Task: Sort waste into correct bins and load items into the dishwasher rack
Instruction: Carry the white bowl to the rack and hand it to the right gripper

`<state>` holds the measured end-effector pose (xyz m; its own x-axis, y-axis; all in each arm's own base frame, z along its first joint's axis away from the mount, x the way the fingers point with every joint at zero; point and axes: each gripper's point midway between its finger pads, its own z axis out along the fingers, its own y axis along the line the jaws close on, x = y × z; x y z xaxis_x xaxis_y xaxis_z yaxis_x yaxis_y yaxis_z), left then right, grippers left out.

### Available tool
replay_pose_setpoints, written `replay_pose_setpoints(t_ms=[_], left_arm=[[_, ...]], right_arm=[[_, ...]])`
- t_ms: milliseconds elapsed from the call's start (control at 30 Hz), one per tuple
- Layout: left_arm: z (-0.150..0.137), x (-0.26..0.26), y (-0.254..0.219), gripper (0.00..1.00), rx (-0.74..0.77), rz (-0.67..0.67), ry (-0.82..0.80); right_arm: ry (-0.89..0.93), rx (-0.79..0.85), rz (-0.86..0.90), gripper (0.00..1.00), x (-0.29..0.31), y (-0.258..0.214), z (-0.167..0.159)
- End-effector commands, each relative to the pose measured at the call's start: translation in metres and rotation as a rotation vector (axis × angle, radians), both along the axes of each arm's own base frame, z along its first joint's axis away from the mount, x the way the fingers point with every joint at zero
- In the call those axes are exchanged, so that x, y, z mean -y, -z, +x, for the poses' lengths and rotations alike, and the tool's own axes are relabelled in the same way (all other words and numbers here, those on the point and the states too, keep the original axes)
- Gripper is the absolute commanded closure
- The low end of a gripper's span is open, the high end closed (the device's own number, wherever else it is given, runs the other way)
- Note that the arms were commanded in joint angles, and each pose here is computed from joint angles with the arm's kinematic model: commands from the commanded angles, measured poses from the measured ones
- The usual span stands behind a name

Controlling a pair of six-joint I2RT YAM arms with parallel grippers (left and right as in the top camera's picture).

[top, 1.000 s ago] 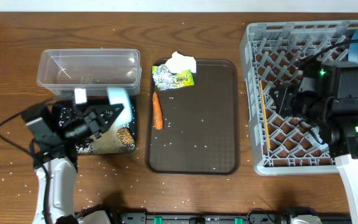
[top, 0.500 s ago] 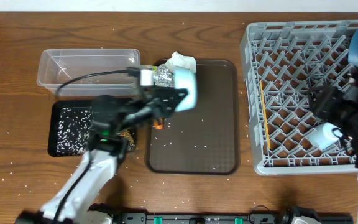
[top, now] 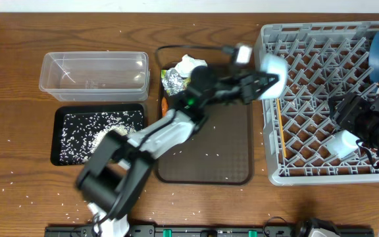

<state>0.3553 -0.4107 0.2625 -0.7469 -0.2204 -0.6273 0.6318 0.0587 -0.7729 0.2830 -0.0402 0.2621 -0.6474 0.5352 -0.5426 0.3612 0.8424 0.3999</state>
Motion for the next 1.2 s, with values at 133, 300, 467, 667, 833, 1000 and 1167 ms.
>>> replay_pose_setpoints(t_ms=[133, 300, 467, 667, 833, 1000, 1167], left_arm=[[0.030, 0.038, 0.020, 0.94, -0.176, -0.080, 0.016], [0.042, 0.039, 0.036, 0.91, -0.256, -0.198, 0.014], [0.045, 0.041, 0.062, 0.74, -0.353, -0.202, 0.020], [0.047, 0.037, 0.065, 0.02, -0.292, -0.169, 0.022], [0.055, 0.026, 0.064, 0.02, -0.287, -0.161, 0.026], [0.067, 0.009, 0.064, 0.02, -0.264, -0.083, 0.010], [0.081, -0.014, 0.060, 0.02, -0.234, 0.042, -0.049]], right_arm=[[0.003, -0.027, 0.003, 0.38, 0.001, 0.002, -0.006], [0.005, -0.057, -0.017, 0.38, 0.003, 0.006, -0.011], [0.005, -0.054, -0.018, 0.38, 0.003, 0.006, -0.011], [0.005, -0.053, -0.018, 0.38, 0.003, 0.006, -0.011], [0.005, -0.052, -0.018, 0.37, 0.003, 0.006, -0.011], [0.005, -0.052, -0.018, 0.37, 0.003, 0.006, -0.011], [0.005, -0.050, -0.018, 0.37, 0.003, 0.005, -0.010]])
